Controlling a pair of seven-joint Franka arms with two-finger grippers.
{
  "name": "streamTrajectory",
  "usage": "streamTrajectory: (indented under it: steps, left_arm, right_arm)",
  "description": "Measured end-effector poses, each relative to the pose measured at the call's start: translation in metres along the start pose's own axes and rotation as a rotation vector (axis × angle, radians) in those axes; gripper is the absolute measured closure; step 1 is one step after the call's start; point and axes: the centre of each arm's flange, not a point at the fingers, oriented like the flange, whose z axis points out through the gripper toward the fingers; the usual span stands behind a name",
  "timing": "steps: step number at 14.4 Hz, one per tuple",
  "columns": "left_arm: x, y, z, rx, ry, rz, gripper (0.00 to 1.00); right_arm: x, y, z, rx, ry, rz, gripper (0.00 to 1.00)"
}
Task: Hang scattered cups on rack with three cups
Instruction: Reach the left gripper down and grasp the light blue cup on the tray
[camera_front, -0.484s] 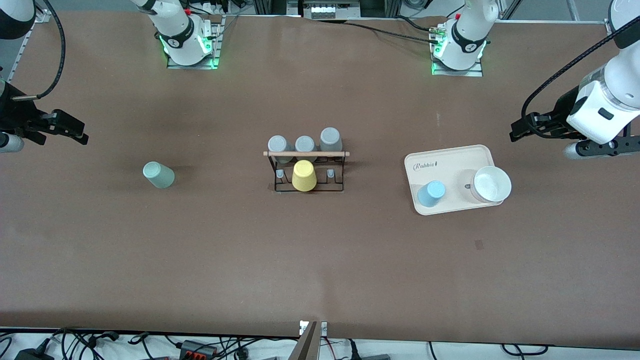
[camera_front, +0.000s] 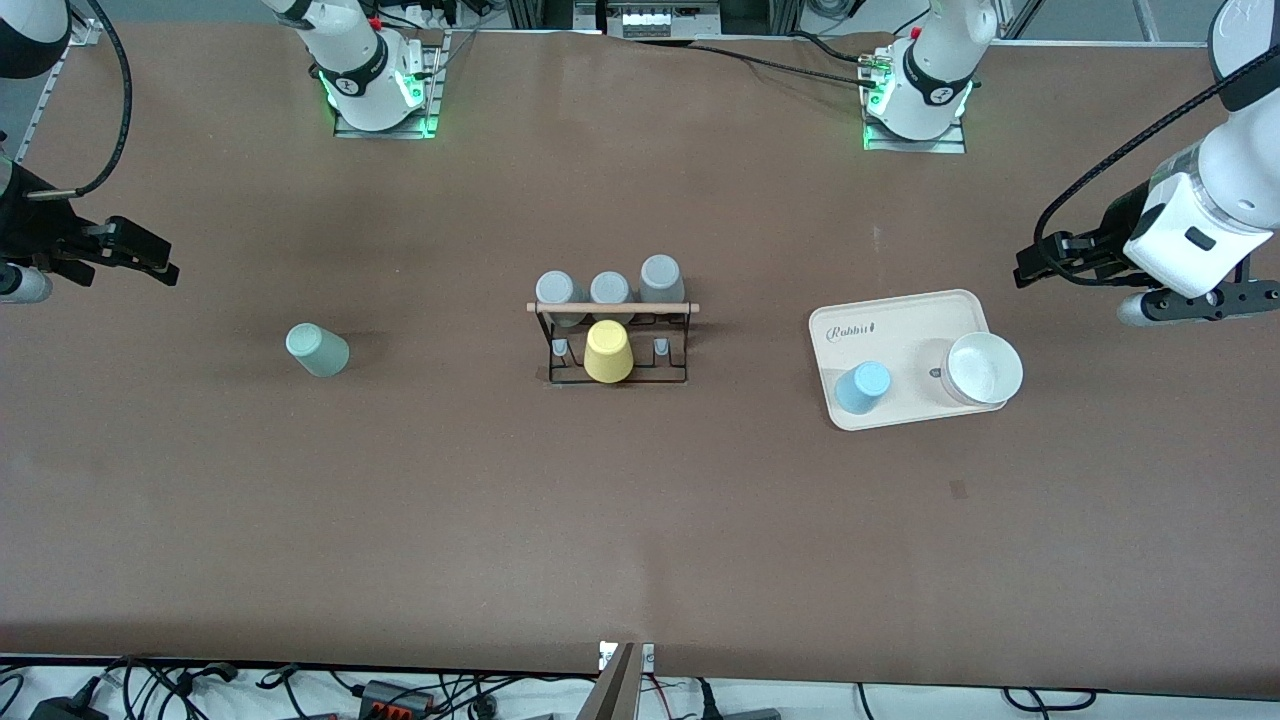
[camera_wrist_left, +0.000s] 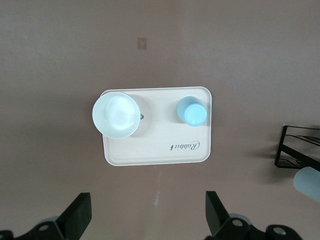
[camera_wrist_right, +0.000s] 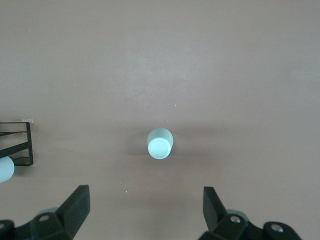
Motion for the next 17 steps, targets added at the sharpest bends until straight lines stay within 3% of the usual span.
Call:
streamTrajectory:
  steps: [5,8,13,17]
  left_arm:
    - [0.008,0.024,0.028,0.005,-0.048,0.046,0.00]
    - [0.044,0.036,0.082,-0.011,-0.073,0.060,0.00]
    - [0.078,0.068,0.185,-0.016,-0.171,0.101,0.00]
    - [0.091,0.092,0.255,-0.017,-0.177,0.132,0.00]
  right_arm:
    - [-0.001,0.000,0.001,0.000,-0.008,0.000,0.00]
    - [-0.001,0.000,0.001,0.000,-0.010,0.000,0.00]
    - [-0.001,0.000,0.003,0.001,-0.016,0.000,0.00]
    - [0.000,0.000,0.007,0.000,-0.026,0.000,0.00]
